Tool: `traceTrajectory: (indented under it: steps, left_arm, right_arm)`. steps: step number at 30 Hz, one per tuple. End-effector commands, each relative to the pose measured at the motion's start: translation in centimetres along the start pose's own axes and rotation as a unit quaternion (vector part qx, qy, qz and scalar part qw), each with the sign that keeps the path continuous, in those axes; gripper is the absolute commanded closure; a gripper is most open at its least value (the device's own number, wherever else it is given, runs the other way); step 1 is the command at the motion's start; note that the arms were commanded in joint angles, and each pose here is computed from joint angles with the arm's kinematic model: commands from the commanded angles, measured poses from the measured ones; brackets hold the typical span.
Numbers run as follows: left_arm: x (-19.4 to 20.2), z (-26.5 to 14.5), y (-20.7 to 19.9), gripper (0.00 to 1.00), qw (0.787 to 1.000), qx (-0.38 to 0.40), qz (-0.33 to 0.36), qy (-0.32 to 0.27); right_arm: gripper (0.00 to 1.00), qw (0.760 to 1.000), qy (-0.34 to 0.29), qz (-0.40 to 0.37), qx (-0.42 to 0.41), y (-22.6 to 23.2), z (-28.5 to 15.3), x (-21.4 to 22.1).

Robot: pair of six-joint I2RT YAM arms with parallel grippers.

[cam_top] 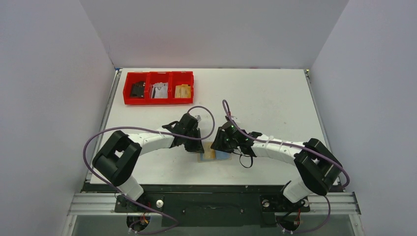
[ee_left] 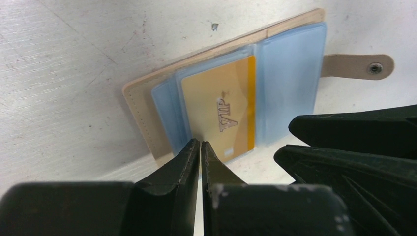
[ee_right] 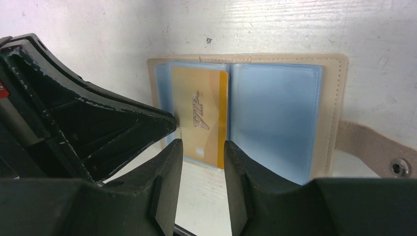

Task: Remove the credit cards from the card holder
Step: Remove the credit card from the card holder.

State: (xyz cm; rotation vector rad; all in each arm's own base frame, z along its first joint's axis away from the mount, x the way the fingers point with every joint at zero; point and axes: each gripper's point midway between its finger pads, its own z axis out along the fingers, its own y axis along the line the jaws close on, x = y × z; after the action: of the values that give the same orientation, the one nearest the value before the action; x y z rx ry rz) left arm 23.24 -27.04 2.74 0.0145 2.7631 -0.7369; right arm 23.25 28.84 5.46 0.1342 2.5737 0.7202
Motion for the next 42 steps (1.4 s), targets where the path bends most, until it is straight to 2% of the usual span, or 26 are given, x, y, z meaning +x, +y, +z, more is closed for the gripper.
traceTrajectory:
  steps: [1,20,27,39,42]
  left_arm:
    - [-0.8,0.3,0.6,0.99,1.0,-0.009,0.01,-0.02]
    - [-0.4,1.5,1.8,1.0,0.999,-0.041,0.015,-0.008]
    - [0.1,2.1,1.8,1.0,0.999,-0.042,0.009,0.003]
    - [0.7,2.5,2.2,1.0,0.999,-0.048,0.001,0.013]
    - [0.7,2.5,2.1,1.0,0.999,-0.046,0.001,0.013]
  right_arm:
    - [0.67,1.0,-0.016,0.005,-0.026,1.7,0.6,-1.2]
    - [0.69,0.999,-0.001,0.03,-0.029,0.1,2.9,-0.4]
    - [0.75,0.996,-0.003,0.063,-0.061,-0.4,3.1,-0.2]
    - [0.81,0.983,-0.022,0.129,-0.131,-0.7,2.7,-0.8]
    - [0.86,0.981,-0.026,0.133,-0.137,-0.9,2.6,-0.9]
